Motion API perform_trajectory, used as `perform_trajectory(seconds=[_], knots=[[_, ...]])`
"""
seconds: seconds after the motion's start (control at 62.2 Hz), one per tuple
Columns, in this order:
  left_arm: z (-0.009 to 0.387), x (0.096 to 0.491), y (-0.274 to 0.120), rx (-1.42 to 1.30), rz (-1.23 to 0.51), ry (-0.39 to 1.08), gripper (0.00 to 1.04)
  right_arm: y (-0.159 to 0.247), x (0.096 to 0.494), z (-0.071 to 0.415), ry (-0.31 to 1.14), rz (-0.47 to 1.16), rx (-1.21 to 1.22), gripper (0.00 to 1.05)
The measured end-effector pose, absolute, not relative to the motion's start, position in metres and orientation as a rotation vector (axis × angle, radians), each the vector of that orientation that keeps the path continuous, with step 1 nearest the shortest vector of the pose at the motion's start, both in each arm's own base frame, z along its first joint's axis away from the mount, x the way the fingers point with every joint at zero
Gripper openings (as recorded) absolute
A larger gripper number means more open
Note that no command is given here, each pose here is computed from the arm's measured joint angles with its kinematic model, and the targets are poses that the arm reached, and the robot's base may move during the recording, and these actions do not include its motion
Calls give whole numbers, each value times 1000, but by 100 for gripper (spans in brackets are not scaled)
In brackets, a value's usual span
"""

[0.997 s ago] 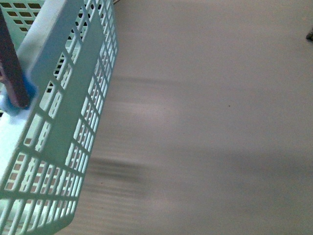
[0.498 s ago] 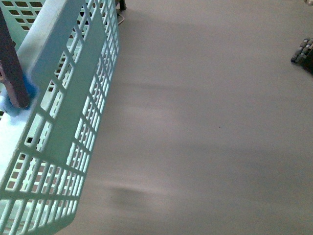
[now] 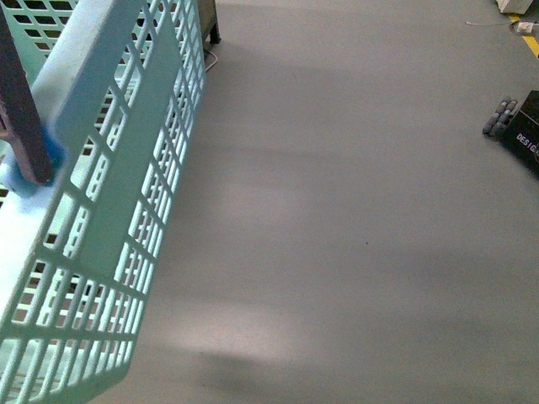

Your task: Pick mango and avocado into basket

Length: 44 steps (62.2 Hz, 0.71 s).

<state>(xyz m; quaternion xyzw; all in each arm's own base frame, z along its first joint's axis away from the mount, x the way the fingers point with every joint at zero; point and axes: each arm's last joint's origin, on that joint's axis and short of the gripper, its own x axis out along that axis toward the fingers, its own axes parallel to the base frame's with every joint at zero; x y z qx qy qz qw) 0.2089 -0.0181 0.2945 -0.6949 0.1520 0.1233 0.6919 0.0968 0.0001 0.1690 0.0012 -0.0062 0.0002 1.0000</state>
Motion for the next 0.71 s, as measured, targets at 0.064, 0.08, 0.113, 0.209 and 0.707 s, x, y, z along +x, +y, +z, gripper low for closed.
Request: perform_trajectory(seconds=[0.064, 0.08, 0.113, 0.209, 0.707], knots=[[295, 209, -18, -1553, 275, 340, 16, 0, 97, 169, -12, -1, 3, 96], [295, 209, -18, -1553, 275, 340, 16, 0, 97, 169, -12, 0, 3, 96], [295, 209, -18, -1553, 275, 340, 16, 0, 97, 169, -12, 0, 3, 96], [295, 209, -18, -1553, 276, 339, 16, 0, 97, 169, -12, -1, 3, 96], [295, 209, -18, -1553, 275, 340, 16, 0, 97, 169, -12, 0, 2, 96]])
